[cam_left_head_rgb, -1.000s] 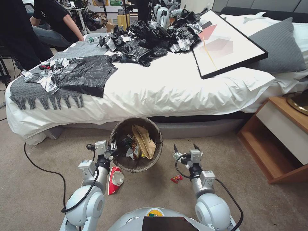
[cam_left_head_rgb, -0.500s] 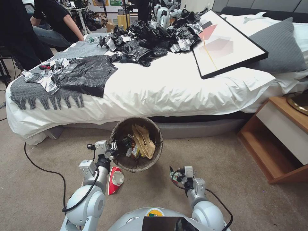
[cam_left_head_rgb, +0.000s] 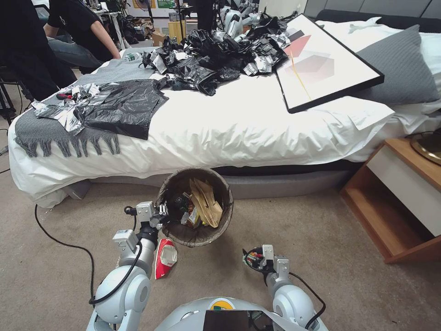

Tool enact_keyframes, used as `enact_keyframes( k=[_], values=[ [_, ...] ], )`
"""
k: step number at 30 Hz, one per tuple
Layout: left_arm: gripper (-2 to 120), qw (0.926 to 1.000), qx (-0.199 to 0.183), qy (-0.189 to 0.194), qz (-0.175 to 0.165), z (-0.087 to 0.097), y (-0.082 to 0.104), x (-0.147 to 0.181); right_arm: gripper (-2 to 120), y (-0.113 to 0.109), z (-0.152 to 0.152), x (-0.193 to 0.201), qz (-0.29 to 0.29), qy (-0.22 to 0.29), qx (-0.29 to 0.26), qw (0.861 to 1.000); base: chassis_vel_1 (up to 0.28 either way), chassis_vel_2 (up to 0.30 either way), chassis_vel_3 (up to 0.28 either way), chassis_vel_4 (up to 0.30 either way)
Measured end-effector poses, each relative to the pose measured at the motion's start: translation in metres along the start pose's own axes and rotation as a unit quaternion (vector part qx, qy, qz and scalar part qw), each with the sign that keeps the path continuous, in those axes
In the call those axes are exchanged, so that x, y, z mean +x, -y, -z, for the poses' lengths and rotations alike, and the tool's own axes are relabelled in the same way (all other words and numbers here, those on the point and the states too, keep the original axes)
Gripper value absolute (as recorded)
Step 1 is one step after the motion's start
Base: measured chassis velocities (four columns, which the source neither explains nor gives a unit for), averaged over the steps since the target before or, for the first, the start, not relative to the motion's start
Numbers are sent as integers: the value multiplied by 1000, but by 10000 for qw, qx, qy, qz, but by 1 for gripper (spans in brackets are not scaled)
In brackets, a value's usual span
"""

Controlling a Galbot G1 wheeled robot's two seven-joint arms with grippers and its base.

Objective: Pick up the trash bin, then pick up the garbage from the floor and place it into the trash bin.

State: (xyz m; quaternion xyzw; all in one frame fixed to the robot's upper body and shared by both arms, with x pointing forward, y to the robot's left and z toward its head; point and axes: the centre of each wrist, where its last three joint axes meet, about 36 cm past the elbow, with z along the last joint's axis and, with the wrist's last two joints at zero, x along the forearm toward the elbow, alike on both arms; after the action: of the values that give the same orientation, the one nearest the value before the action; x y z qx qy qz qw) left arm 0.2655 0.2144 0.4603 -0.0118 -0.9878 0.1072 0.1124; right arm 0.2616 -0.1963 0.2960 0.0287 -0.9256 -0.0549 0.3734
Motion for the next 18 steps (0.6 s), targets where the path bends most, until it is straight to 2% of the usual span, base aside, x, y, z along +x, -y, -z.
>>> enact_keyframes(
  k=[18],
  values=[
    [2,10000,-36,16,12,1,0,1,100,10,-4,-34,-89,-206,-72,9997,0,0,0,0]
  ],
)
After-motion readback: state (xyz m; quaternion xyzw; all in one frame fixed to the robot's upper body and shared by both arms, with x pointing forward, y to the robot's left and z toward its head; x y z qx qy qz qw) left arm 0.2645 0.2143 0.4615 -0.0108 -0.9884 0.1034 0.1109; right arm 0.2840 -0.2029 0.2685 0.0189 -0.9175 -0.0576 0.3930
